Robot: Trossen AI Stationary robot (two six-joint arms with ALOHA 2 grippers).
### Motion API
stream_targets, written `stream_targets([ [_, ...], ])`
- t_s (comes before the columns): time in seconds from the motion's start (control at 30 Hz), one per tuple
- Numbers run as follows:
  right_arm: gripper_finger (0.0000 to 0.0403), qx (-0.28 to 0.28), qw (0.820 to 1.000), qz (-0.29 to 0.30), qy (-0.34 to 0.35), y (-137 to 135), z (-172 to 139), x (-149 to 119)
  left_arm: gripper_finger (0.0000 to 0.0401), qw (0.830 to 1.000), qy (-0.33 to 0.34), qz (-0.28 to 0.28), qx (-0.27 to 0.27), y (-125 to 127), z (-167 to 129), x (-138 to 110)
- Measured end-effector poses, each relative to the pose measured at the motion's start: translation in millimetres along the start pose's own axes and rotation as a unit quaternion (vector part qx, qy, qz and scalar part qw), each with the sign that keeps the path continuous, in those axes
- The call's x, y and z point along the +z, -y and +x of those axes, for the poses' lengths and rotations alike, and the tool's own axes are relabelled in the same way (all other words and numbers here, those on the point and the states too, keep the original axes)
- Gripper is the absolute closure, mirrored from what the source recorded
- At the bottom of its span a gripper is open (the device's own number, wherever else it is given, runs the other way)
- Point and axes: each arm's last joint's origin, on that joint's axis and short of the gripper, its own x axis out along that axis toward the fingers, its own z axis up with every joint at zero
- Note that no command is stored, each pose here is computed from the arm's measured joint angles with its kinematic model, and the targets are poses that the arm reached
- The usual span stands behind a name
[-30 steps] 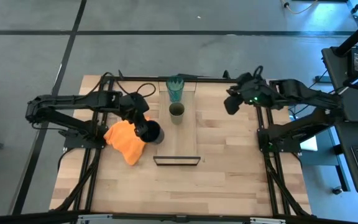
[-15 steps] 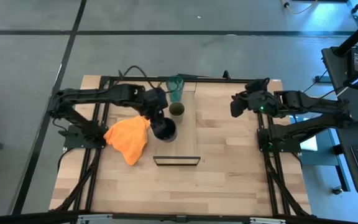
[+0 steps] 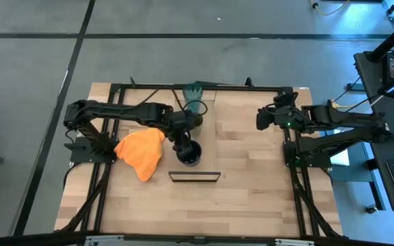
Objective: Stack small to large cups/mugs on shelf
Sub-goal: Put the blue mug on the shelf
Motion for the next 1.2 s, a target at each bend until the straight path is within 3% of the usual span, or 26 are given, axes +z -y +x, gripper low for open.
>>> stream_targets([
  [0.4, 0.0294, 0.009, 1.000, 0.004, 0.001, -2, 4, -3, 0.0384, 1.000, 0.004, -0.007, 0.031, 2, 13, 1],
  [1.2, 0.0294, 0.009, 1.000, 0.002, 0.000, -2, 4, -3, 0.0375, 0.999, 0.013, -0.016, 0.030, -5, 20, 3],
])
